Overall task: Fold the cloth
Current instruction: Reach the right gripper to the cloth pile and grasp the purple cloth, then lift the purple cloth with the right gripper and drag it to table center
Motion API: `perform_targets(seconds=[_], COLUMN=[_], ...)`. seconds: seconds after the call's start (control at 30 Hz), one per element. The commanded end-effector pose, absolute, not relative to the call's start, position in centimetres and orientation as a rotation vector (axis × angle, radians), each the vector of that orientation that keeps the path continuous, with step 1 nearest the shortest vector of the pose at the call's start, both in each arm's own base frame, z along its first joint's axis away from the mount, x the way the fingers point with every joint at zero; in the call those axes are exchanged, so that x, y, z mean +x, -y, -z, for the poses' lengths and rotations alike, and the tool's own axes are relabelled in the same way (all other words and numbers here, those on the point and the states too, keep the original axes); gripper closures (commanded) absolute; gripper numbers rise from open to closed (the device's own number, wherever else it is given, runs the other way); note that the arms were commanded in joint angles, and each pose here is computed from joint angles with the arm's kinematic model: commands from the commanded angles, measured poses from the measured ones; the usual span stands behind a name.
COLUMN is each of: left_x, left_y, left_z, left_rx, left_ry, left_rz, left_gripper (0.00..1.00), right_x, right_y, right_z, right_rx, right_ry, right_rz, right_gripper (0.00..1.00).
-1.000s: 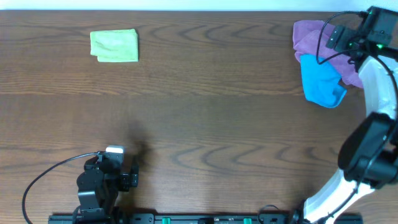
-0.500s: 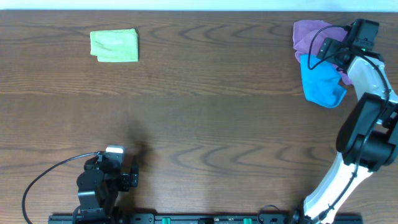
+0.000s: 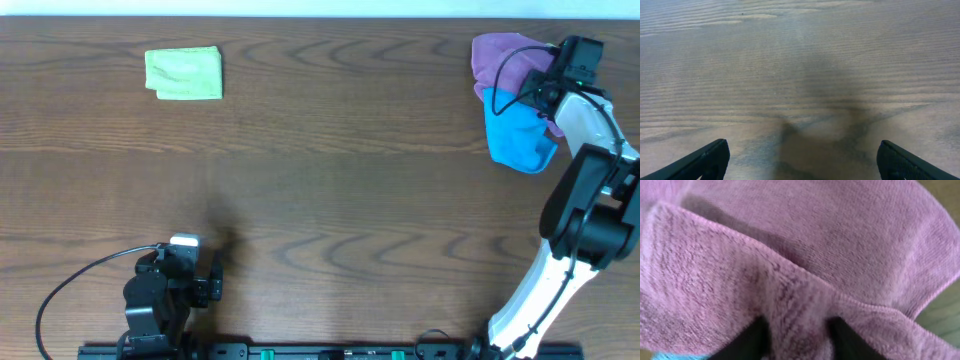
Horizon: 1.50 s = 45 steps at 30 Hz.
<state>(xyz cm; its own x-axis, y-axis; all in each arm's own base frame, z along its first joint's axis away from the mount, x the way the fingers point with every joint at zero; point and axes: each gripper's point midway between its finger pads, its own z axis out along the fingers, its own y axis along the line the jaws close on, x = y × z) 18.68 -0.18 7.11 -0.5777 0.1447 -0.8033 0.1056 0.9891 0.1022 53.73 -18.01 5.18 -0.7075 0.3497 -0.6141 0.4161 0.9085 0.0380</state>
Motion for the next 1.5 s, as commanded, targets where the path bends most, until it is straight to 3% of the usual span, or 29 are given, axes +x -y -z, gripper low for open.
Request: perform_targets(seconds=[0.0, 0.03, 0.07, 0.33, 0.8, 1.03, 1.47], left_x=[18.6, 18.6, 18.6, 18.6, 18.6, 18.6, 18.6], left_y=[0.1, 0.1, 0.1, 0.1, 0.1, 0.1, 0.1], left_z=[-6.7, -6.7, -6.7, -6.7, -6.7, -6.7, -6.7], left_rx=[0.198, 0.198, 0.198, 0.198, 0.198, 0.198, 0.198], left_ry=[-2.199, -2.199, -2.199, -2.199, -2.199, -2.199, -2.199], left_rz=[-0.068, -0.068, -0.068, -0.068, -0.068, -0.068, -0.068], left_gripper=[0.05, 0.05, 0.05, 0.05, 0.05, 0.05, 0.05], right_x=[54.0, 54.0, 54.0, 53.3, 47.5, 44.6, 40.9], right_y=[18.8, 18.8, 18.7, 17.2, 9.1, 2.8, -14.8], right_z=[-5.6, -5.9, -6.3, -14.0, -24.2, -25.4, -25.2], right_rx=[0.558, 0.557, 0.556, 0.482, 0.246, 0.073, -0.47], right_ry=[-2.409, -2.407, -2.404, -2.328, -2.355, -2.425, -2.435], right_rz=[0.146, 0.146, 0.146, 0.154, 0.128, -0.018, -0.367], right_gripper=[0.84, 0.96, 0.99, 0.99, 0.98, 0.99, 0.98])
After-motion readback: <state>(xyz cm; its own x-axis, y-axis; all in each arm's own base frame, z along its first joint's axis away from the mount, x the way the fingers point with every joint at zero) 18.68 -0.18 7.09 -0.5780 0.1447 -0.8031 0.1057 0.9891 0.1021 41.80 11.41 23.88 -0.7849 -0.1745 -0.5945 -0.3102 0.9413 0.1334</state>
